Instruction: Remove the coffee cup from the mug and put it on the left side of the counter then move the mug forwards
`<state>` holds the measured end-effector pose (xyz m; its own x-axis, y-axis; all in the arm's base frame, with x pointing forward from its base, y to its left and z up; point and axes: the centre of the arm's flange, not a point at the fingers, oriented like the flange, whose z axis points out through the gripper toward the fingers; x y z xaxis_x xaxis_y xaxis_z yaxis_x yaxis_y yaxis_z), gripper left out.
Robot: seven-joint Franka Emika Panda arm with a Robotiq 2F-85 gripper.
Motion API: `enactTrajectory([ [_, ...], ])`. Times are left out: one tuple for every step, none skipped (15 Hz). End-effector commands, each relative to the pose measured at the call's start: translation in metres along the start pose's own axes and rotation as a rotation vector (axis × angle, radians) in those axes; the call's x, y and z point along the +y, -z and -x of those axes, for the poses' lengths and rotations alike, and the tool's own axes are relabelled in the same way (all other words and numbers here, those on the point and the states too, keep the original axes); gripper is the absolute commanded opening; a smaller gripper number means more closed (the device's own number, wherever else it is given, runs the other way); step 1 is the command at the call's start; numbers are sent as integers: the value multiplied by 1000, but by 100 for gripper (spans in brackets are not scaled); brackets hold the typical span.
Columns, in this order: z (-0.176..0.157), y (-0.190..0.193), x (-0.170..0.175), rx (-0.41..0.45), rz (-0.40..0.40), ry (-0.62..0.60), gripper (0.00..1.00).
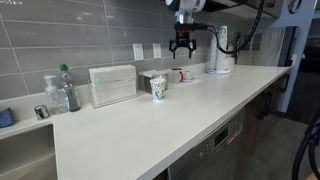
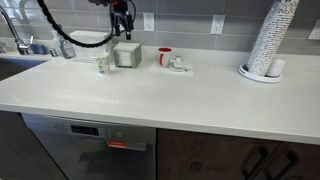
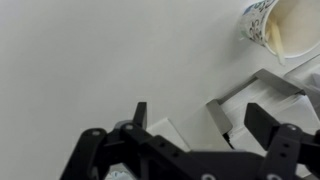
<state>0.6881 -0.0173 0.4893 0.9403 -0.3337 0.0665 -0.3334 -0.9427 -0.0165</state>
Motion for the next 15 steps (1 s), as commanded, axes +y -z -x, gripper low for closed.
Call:
enactTrajectory([
  [-48, -12, 19, 59, 19, 56, 100],
  [-61, -16, 26, 67, 30, 116, 100],
  [-73, -21, 31, 64, 18, 136, 100],
  [-84, -27, 36, 70, 19, 190, 100],
  [-93, -32, 40, 79, 25, 234, 100],
  [-102, -37, 43, 72, 29, 269, 100],
  [-110, -43, 45, 84, 35, 304, 100],
  [-118, -51, 48, 84, 46, 348, 100],
  [-123, -58, 49, 78, 40, 378, 100],
  [-130, -63, 50, 85, 36, 395, 100],
  [-134, -71, 50, 93, 40, 419, 100],
  [-138, -76, 51, 89, 39, 445, 100],
  [-142, -82, 51, 99, 37, 451, 100],
  [-148, -89, 51, 116, 31, 451, 100],
  [-152, -94, 52, 131, 38, 450, 100],
])
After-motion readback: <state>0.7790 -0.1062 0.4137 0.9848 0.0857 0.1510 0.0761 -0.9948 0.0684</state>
